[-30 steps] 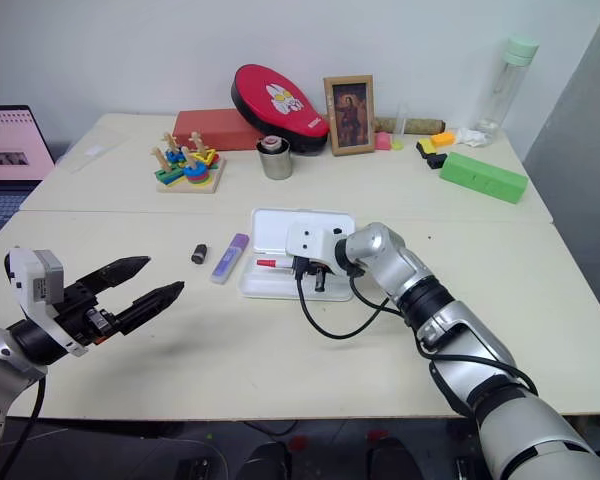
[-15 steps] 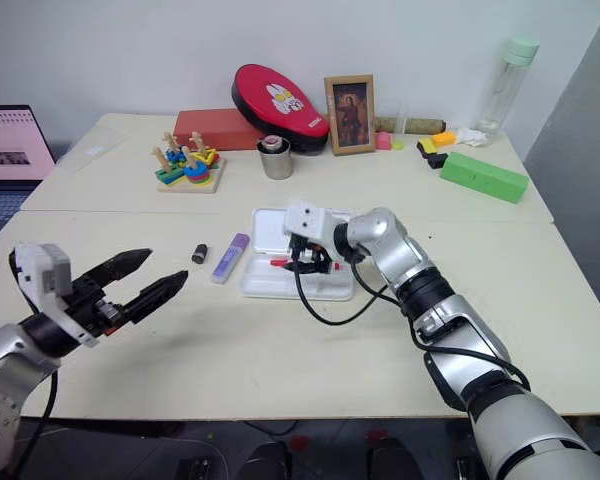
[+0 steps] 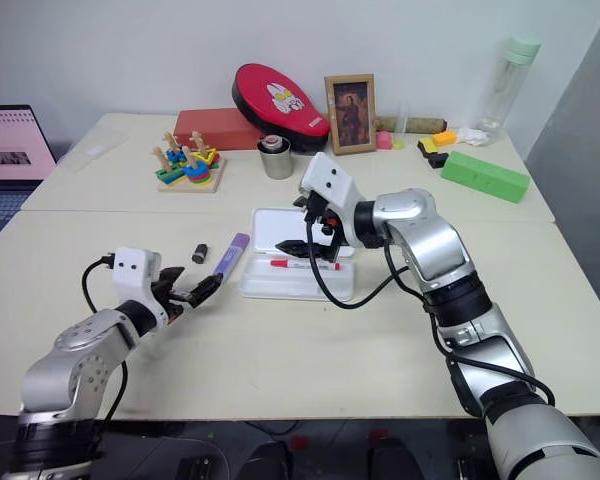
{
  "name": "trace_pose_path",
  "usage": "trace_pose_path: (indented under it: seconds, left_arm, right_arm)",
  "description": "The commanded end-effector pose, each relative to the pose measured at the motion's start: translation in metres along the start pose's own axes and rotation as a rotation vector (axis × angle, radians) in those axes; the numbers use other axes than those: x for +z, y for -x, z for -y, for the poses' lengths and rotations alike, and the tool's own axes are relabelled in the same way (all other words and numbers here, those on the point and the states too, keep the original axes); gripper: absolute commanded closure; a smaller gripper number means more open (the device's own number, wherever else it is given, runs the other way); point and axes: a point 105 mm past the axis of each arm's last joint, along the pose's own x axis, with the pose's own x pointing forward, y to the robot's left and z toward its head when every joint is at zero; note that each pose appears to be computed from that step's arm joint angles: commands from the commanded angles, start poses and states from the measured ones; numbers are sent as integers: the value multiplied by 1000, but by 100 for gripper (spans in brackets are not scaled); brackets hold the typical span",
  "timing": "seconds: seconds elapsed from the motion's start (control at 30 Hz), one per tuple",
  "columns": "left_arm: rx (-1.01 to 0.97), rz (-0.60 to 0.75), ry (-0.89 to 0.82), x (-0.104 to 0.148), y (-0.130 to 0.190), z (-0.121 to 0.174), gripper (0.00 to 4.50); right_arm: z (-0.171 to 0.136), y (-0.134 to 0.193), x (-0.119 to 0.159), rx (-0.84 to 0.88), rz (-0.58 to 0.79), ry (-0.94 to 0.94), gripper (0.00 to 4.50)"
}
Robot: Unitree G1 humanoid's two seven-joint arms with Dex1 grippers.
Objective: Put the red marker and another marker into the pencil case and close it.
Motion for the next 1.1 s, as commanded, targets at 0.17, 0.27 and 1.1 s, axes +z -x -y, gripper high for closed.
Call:
trace_pose_path:
  seconds: [0.17,0.27,1.1]
  left_arm:
    - [8,-41,-42,2,-15,-1,0]
    - [-15,-53,-46,3,-21,4,0]
    - [-39,-86,-37,-1,-31,12,329]
  right_arm:
    - [10,12,14,-89,45,0,5]
    - [10,15,16,-93,50,0,5]
    - [-12,23,21,-2,83,19,0]
